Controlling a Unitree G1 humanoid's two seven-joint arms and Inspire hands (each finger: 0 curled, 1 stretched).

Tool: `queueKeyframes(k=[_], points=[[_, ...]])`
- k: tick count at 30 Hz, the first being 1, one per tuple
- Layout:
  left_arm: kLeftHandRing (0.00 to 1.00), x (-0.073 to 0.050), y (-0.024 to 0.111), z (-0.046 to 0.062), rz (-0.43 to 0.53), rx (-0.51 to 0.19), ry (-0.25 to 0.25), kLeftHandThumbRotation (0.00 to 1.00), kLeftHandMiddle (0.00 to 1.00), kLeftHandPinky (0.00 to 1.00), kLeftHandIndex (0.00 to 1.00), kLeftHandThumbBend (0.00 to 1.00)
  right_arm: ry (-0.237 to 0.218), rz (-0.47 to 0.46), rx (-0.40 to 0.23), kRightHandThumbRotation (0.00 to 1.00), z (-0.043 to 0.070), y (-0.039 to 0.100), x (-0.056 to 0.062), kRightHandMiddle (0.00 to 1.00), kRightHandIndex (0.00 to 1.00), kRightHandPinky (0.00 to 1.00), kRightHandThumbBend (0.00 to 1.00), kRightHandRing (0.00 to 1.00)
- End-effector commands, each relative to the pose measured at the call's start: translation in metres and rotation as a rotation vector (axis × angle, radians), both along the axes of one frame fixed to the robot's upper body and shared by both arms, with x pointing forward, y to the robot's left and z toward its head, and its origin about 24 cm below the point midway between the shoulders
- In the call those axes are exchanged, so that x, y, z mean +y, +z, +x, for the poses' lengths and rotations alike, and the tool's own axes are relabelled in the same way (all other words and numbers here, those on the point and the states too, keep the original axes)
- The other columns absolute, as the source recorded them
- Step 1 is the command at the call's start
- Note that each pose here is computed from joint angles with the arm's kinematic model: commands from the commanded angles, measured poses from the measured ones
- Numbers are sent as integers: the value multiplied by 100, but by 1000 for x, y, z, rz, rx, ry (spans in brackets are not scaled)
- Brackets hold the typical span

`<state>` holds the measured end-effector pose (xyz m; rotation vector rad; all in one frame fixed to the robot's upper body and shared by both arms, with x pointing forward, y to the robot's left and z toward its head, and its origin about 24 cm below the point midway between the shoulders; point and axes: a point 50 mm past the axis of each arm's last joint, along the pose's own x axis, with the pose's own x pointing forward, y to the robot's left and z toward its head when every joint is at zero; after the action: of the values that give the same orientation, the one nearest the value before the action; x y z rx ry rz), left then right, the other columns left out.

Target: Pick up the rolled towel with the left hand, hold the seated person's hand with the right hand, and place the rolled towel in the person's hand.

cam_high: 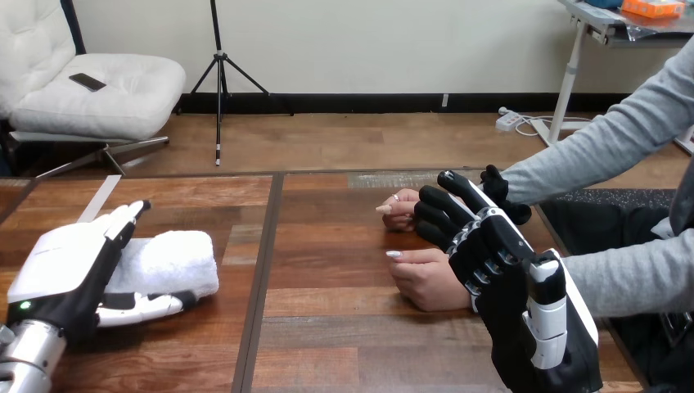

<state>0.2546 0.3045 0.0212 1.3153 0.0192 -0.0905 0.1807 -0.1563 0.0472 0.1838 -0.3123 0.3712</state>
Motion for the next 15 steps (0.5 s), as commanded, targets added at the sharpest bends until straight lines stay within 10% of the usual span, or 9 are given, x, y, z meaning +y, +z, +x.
queueKeyframes(k=[1, 15], points=[[92, 0, 33, 23, 58, -78, -30, 61, 94, 91, 93, 95, 4, 2, -92, 95, 7, 20, -2, 89, 90, 92, 85, 91], [90, 9, 34, 23, 94, -48, 1, 59, 92, 90, 92, 97, 0, 0, -93, 95, 7, 19, -3, 89, 90, 94, 83, 91]])
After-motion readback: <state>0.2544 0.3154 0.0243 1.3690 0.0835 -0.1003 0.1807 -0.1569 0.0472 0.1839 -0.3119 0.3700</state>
